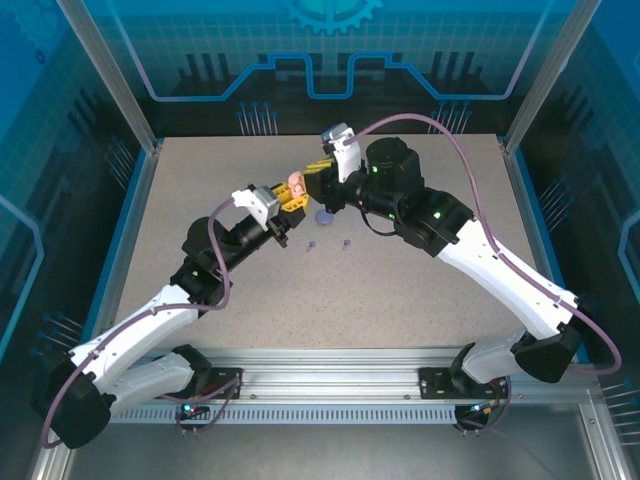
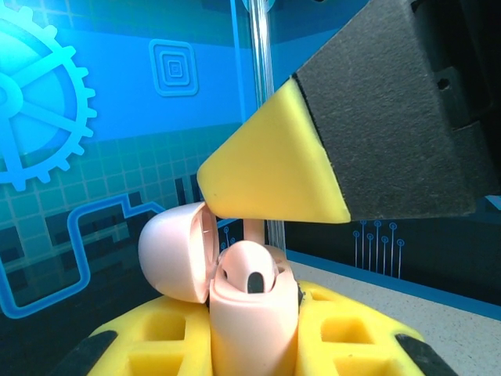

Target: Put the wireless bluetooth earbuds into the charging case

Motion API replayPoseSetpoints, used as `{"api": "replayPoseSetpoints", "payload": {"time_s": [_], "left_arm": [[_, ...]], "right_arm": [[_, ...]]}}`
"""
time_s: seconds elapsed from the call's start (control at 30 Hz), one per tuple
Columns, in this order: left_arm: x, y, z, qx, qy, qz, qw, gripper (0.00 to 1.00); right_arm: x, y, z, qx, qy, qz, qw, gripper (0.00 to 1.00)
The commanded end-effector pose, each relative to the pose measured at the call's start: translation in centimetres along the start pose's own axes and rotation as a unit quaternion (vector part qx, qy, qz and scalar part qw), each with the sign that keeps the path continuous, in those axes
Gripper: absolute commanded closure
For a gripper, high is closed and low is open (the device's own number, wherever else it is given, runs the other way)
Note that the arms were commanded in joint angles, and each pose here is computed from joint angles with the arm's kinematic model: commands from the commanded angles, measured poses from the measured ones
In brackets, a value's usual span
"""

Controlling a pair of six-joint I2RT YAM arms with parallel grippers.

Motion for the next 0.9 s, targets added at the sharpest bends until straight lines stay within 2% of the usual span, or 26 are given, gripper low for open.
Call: {"api": "replayPoseSetpoints", "payload": {"time_s": [0.0, 0.23, 0.37, 0.43, 0.67, 0.87], "left_arm": [[2.9, 0.6, -0.3, 0.005, -0.042, -0.011, 0.999, 1.00], [2.9, 0.7, -0.3, 0.007, -0.042, -0.013, 0.999, 1.00], [2.9, 0.7, -0.3, 0.007, -0.041, -0.012, 0.999, 1.00], [2.9, 0.7, -0.3, 0.007, -0.041, -0.011, 0.999, 1.00], [2.8, 0.6, -0.4, 0.005, -0.040, -0.008, 0.999, 1.00], [2.7, 0.6, -0.4, 0.004, -0.039, -0.008, 0.999, 1.00]], "right_arm": [[-1.0, 1.4, 0.8, 0.021, 0.018, 0.029, 0.999, 0.80], [-1.7, 1.5, 1.0, 0.009, 0.023, 0.046, 0.999, 0.80], [-1.6, 1.3, 1.0, 0.002, 0.019, 0.042, 0.999, 0.74], [-1.3, 1.3, 1.1, -0.002, 0.014, 0.036, 0.999, 0.68], [1.3, 1.0, 2.4, -0.013, -0.038, -0.001, 0.999, 0.38], [3.2, 0.5, 4.9, -0.016, -0.083, -0.033, 0.996, 0.28]]}}
Point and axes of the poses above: each hand's point on the last joint's axis, 136 mm out from that joint toward the fingers, its own z axis back along the fingers, its own y axis along the line the jaws close on, x = y × z, the point moved 4 cm from there along z, back along the fingers, and after that the axes turned 14 degrees about -z, right-handed, at the moved point
